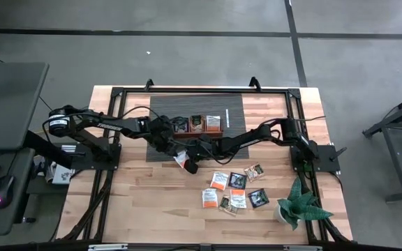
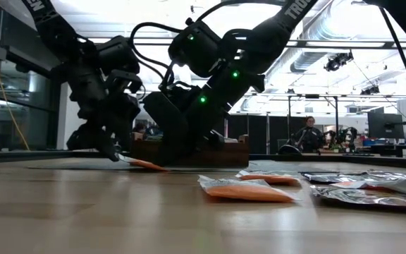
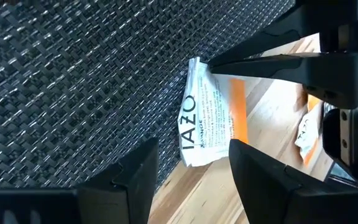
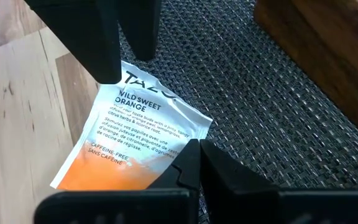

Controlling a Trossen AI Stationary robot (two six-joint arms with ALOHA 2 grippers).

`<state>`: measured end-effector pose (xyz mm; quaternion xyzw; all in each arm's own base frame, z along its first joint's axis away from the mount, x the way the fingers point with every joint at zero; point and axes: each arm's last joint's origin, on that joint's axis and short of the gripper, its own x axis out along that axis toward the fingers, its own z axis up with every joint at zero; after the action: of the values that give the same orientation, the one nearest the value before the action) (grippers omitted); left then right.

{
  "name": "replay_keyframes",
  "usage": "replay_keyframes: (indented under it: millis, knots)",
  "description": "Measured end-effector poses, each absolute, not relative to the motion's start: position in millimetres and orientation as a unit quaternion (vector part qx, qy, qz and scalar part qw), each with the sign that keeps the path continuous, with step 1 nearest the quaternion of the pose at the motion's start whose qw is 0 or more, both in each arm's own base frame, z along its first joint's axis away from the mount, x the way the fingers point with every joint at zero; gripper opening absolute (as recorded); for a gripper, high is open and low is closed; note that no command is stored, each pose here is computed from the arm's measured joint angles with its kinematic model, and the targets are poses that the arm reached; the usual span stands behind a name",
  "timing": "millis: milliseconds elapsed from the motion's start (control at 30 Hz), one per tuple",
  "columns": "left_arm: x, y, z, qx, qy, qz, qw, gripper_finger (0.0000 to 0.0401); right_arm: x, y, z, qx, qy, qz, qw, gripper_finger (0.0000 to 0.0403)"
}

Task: Pick & Place Tea
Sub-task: Put the orange tea bag into the right section of the wooden organizer

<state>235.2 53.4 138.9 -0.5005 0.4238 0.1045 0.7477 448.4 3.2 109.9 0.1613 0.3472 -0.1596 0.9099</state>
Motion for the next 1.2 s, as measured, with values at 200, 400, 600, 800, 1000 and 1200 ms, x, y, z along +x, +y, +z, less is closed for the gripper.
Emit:
replay_keyframes:
  millis: [200,400,600,800,1000,1200]
  knots:
    - [238.7,53.7,131.1,-0.514,0.43,0.1,0.736,0.0193,448.3,3.0,109.9,0.159,0.346,-0.164,0.91,0.0007]
    - [241.9,51.8,123.9,-0.517,0.443,0.089,0.727,0.0193,448.3,2.9,109.9,0.161,0.345,-0.166,0.91,0.001]
    - [242.2,52.3,123.5,-0.517,0.44,0.088,0.729,0.0143,448.3,2.8,110.0,0.162,0.345,-0.167,0.909,0.0011]
    - [242.1,51.5,123.5,-0.508,0.444,0.066,0.735,0.0019,448.4,2.9,110.1,0.162,0.345,-0.166,0.909,0.0011]
    - [241.3,51.3,122.9,-0.501,0.449,0.064,0.737,0.0004,448.3,4.7,121.1,0.179,0.342,-0.131,0.913,0.0011]
    - [240.9,50.7,122.9,-0.486,0.454,0.045,0.745,0.0002,441.8,4.3,171.2,0.165,0.3,-0.11,0.933,0.0011]
